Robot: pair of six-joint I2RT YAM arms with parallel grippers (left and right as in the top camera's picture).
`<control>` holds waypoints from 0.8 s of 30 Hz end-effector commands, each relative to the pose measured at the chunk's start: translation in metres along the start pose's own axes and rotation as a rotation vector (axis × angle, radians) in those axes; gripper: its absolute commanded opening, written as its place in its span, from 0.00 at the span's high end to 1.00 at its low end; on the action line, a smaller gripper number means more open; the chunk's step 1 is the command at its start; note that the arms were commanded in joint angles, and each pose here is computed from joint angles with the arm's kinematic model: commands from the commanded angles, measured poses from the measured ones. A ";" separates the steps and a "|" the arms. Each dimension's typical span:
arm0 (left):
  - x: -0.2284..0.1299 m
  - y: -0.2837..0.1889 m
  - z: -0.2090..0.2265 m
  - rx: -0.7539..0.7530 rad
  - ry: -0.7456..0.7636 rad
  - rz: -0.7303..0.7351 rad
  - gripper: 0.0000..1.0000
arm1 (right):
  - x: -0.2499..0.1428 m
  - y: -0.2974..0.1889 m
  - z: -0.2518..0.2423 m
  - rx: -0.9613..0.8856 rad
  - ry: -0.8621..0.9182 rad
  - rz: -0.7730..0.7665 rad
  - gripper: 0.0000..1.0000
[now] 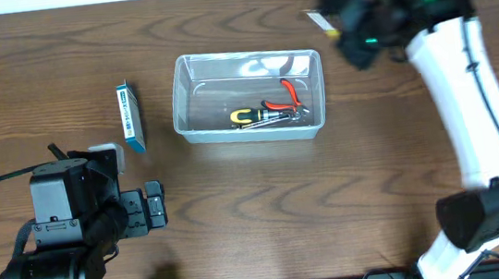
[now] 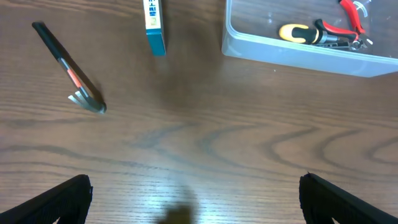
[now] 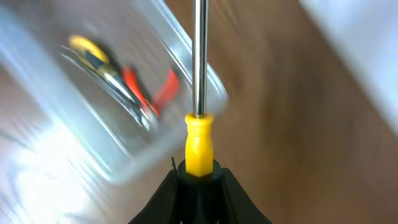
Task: Pack container
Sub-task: 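Carry the screwdriver into the container and open the right gripper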
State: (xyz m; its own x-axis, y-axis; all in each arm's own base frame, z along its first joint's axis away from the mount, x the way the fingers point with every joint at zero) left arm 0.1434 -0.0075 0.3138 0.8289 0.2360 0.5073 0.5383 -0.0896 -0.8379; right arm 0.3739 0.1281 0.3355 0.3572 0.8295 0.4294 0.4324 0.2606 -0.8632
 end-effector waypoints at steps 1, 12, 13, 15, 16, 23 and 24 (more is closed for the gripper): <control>0.000 -0.002 -0.001 -0.003 0.008 0.004 0.02 | 0.039 -0.010 0.036 0.016 -0.319 -0.092 0.99; -0.003 -0.002 0.000 0.000 0.007 0.019 0.02 | 0.056 0.096 0.068 0.255 -0.563 -0.059 0.99; -0.003 -0.002 0.000 0.000 0.007 0.019 0.02 | 0.054 0.109 0.069 0.281 -0.569 -0.048 0.99; -0.003 -0.002 0.000 0.001 0.007 0.019 0.02 | 0.049 0.133 0.070 0.320 -0.559 -0.023 0.99; -0.003 -0.002 0.000 0.001 0.007 0.019 0.02 | 0.046 0.142 0.071 0.334 -0.555 -0.012 0.99; -0.003 -0.002 0.000 0.001 0.007 0.019 0.02 | 0.031 0.191 0.080 0.419 -0.538 0.058 0.99; -0.003 -0.002 0.000 0.001 0.007 0.019 0.02 | 0.030 0.195 0.081 0.427 -0.536 0.063 0.99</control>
State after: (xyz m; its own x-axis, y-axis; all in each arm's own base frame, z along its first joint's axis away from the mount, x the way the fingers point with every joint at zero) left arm 0.1405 -0.0075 0.3119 0.8399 0.2359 0.4888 0.5197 -0.0896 -0.8497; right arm 0.3995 0.2427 0.1658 -0.1225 0.9581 0.2588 0.0447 0.2658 -0.9630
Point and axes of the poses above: each gripper's point midway between its finger pads, its own y axis out along the fingers, its own z axis along the line the jaws close on, x = y × z, the point moved 9 cm from there along -y, back along the fingers, and after that the axes turned 10 degrees about -y, right-handed, at the moved point
